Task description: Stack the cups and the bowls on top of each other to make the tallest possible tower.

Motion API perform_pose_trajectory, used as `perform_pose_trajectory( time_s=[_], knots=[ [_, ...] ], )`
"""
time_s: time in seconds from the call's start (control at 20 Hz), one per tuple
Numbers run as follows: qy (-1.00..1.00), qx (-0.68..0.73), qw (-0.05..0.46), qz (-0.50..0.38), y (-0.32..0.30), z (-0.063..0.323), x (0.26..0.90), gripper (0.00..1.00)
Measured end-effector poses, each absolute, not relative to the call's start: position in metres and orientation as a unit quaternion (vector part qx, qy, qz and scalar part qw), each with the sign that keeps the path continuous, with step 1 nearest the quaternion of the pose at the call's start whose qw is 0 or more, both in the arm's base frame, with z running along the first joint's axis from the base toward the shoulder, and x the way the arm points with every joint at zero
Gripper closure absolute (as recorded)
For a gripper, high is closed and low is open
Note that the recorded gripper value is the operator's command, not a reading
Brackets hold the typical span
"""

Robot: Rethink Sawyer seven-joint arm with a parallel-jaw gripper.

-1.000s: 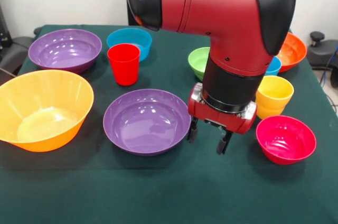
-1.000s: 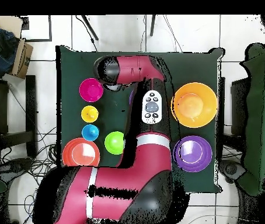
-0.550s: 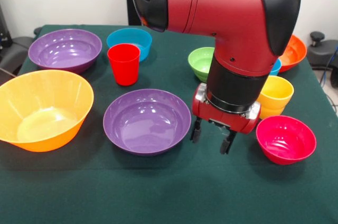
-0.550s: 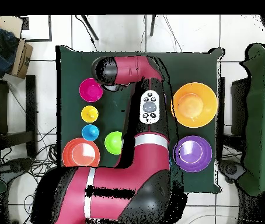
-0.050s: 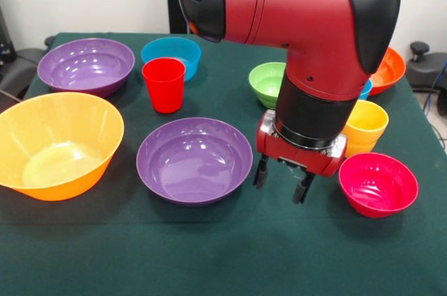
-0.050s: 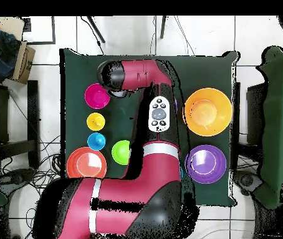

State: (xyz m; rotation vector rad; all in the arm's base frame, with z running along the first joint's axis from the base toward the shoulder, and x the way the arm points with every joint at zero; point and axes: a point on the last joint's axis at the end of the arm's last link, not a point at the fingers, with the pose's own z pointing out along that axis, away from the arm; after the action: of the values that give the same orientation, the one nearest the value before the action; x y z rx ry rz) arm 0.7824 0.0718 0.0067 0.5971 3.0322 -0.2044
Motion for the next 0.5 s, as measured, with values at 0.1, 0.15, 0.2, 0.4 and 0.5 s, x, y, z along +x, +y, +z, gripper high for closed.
perform_pose_trajectory(
  time_s=[0.1,0.15,0.2,0.4,0.5],
  knots=[
    [0.979,0.193,0.020,-0.067,0.0719,0.0069,0.7823,0.00],
    [0.979,0.193,0.019,-0.067,0.0720,0.0071,0.7823,0.00],
    [0.979,0.193,0.018,-0.067,0.0722,0.0077,0.7825,0.00],
    [0.979,0.192,0.017,-0.068,0.0741,0.0102,0.7840,0.00],
    [0.979,0.191,0.017,-0.068,0.0763,0.0107,0.7841,0.00]
  ],
)
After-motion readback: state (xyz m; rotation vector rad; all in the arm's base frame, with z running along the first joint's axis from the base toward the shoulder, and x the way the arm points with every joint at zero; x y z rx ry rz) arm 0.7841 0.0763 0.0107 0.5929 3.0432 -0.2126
